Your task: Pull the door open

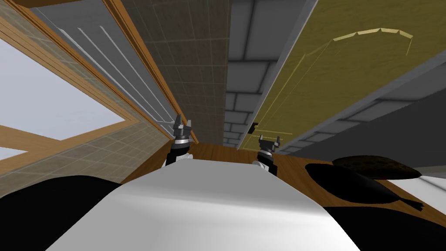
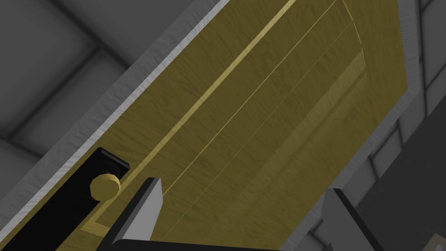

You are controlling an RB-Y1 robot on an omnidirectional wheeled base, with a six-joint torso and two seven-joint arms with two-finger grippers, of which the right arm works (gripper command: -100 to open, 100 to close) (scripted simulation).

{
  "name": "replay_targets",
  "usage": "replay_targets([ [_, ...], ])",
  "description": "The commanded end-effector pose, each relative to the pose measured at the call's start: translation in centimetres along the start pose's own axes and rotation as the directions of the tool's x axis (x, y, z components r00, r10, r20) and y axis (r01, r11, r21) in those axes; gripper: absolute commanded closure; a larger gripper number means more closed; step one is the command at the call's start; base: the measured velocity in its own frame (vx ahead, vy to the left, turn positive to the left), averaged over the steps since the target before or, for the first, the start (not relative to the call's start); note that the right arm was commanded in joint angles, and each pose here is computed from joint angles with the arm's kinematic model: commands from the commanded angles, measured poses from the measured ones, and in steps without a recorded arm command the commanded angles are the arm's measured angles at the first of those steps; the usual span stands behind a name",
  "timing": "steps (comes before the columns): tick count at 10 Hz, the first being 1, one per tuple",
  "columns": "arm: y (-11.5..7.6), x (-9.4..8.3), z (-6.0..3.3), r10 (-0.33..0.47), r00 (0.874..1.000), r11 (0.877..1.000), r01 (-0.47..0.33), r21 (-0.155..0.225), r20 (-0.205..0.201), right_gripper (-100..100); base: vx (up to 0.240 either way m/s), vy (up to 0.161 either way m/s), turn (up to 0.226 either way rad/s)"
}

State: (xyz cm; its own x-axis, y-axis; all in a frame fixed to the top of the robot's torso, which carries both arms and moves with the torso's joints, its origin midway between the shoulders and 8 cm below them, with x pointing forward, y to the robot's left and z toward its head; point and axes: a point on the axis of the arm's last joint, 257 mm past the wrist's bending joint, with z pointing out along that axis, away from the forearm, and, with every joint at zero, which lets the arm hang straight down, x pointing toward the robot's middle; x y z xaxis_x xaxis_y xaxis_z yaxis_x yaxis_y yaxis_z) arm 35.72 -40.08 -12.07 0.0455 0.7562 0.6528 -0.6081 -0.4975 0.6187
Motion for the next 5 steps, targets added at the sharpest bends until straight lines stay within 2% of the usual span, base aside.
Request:
replay_targets([
  [1,-0.3,-1.3,-0.02,0.047,0.998,0.999,-0.047,0.004,0.031,-100,-0.008,-0.129,0.219],
  [5,-1.0,-4.3,-0.47,0.152,0.983,0.988,-0.153,0.005,0.106,-100,-0.011,-0.111,0.197],
])
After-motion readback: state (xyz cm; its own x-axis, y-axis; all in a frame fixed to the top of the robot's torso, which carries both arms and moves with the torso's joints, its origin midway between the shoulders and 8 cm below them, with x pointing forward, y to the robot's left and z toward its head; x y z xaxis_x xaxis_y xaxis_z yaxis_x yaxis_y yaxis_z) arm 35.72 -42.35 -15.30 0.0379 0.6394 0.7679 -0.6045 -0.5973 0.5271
